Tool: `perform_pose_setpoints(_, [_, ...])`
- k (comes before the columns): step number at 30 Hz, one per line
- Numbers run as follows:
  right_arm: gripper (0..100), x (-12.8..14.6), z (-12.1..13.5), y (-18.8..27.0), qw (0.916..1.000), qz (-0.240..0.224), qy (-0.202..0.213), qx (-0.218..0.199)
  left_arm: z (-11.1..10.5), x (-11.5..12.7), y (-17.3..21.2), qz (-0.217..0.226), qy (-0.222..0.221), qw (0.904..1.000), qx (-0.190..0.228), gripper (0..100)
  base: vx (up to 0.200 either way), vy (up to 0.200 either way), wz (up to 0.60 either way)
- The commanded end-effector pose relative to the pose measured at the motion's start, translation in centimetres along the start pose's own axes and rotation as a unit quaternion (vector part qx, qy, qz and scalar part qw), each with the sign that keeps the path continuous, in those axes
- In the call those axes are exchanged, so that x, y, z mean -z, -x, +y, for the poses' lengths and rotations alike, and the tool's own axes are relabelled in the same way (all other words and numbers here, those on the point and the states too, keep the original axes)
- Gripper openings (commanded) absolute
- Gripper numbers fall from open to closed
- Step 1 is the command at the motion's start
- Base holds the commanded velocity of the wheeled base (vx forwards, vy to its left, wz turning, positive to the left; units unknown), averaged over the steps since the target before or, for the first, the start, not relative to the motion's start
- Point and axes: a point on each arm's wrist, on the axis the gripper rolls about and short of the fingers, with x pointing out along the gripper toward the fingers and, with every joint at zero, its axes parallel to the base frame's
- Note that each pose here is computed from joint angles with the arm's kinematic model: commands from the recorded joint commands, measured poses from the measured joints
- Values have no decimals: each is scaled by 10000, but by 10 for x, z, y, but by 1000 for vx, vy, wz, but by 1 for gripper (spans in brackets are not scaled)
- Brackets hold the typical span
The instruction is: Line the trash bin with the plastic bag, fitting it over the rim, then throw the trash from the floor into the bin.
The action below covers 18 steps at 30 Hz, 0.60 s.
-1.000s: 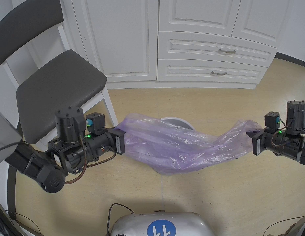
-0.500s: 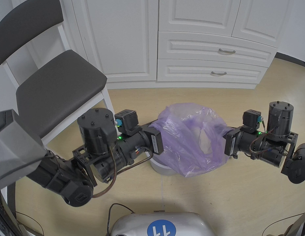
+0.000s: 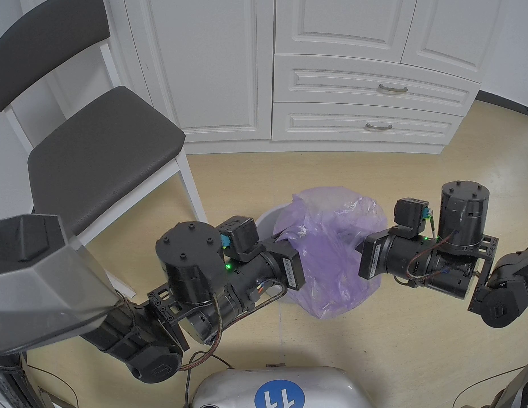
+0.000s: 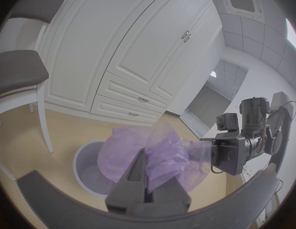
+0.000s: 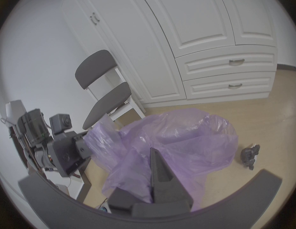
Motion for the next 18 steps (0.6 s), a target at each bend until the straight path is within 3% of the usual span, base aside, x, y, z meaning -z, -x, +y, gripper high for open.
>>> perform_pose_setpoints(1, [0, 7, -4, -21, 9996, 147, -253, 59, 7, 9, -5, 87, -4, 9999, -99, 0, 0, 0, 0])
perform_pose_setpoints(8, [0, 19, -14, -53, 9976, 48, -680, 138, 22, 14, -11, 175, -13, 9995, -279, 0, 0, 0, 0])
perform_pose_setpoints(13, [0, 31, -20, -69, 9968, 127, -768, 163, 30, 29, -18, 334, -21, 9987, -385, 0, 0, 0, 0])
perform_pose_setpoints(18, [0, 48, -27, -93, 9926, 148, -1188, 202, 44, 45, -28, 465, -16, 9975, -530, 0, 0, 0, 0])
